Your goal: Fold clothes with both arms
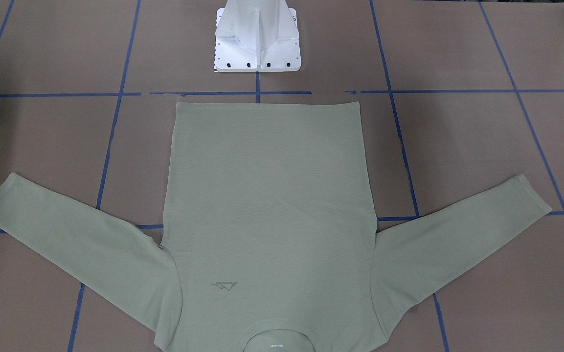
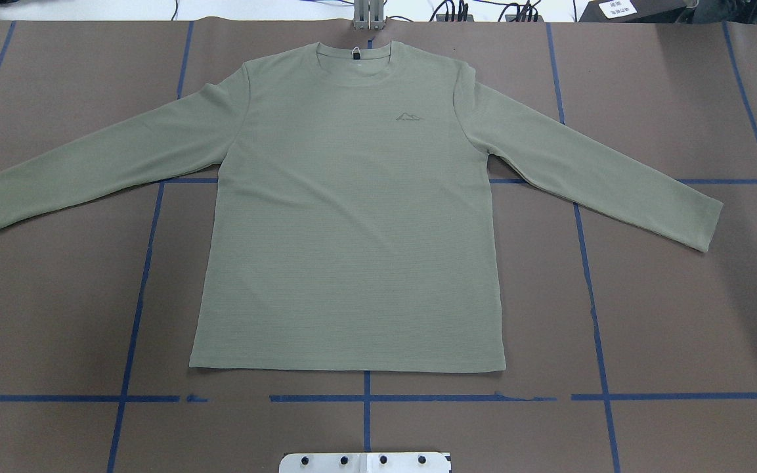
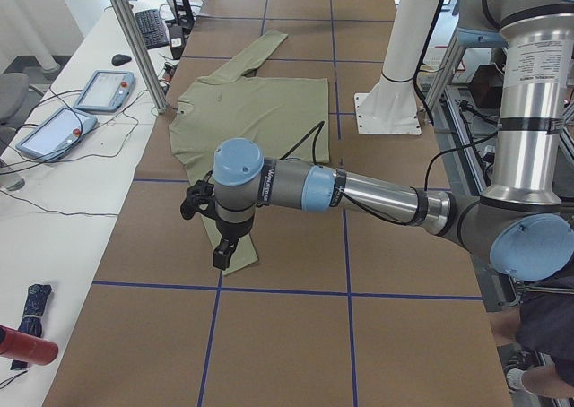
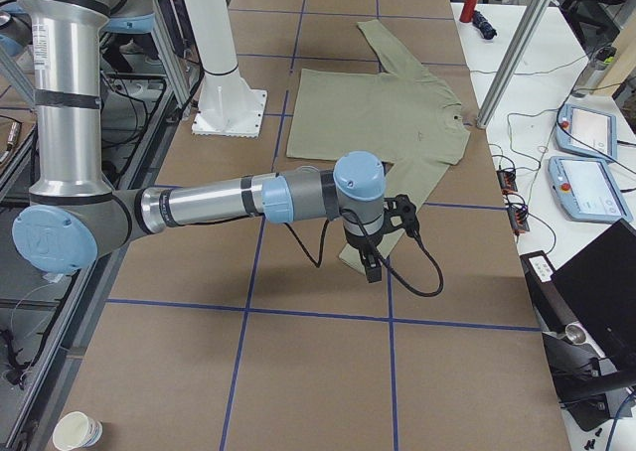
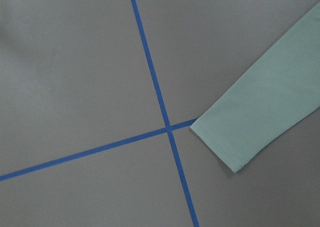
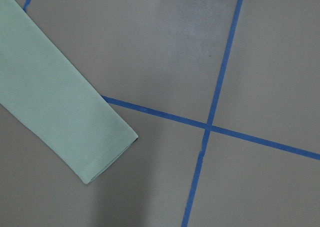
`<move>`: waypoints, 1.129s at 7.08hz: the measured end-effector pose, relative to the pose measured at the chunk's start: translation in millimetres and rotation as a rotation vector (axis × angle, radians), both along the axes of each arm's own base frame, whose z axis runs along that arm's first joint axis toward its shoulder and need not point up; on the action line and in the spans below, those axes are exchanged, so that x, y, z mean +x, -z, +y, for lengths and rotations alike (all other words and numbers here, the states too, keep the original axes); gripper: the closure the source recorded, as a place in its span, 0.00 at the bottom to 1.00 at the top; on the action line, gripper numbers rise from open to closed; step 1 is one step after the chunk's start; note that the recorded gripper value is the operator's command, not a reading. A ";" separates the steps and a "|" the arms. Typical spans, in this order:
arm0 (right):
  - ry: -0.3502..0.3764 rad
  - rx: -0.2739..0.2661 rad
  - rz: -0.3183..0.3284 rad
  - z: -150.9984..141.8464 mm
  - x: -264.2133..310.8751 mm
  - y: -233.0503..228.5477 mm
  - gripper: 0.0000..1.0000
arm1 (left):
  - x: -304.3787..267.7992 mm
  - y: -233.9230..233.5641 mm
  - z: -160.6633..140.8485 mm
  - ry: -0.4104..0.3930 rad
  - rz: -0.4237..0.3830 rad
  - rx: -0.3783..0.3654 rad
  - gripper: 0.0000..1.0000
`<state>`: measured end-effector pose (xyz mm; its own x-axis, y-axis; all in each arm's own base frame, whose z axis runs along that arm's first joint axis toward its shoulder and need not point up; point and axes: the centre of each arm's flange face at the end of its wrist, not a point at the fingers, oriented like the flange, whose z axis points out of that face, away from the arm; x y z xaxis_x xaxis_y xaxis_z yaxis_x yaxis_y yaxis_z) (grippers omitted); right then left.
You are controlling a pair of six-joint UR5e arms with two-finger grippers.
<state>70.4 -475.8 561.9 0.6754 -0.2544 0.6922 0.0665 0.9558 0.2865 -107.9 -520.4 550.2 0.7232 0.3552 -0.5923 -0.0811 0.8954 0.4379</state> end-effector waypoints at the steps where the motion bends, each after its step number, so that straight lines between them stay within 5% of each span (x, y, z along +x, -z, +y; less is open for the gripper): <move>1: 0.015 0.013 -0.029 -3.7 -6.6 -7.3 0.00 | 0.9 -6.3 -9.4 -0.006 0.012 0.035 0.00; 2: 0.033 0.040 -0.046 -7.8 -21.3 -9.6 0.00 | 1.8 -9.7 -13.8 -0.010 0.020 0.050 0.00; 5: -0.050 -0.054 -0.108 -12.9 -100.8 -11.5 0.02 | 2.6 -9.6 -16.3 -0.014 0.026 0.062 0.00; 6: -0.103 -0.071 -0.118 -11.3 -127.9 -21.6 0.16 | 2.7 -9.3 -16.5 -0.015 0.027 0.063 0.00; 8: -0.185 -0.082 -0.151 -14.5 -160.2 -65.0 0.25 | 2.8 -9.9 -16.2 -0.016 0.027 0.063 0.00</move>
<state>-89.8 -490.3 626.9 0.5926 -0.0747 0.8021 -0.1497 0.9681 0.2007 -105.0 -536.5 560.2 0.7009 0.4038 -0.5879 -0.0823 0.8646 0.4956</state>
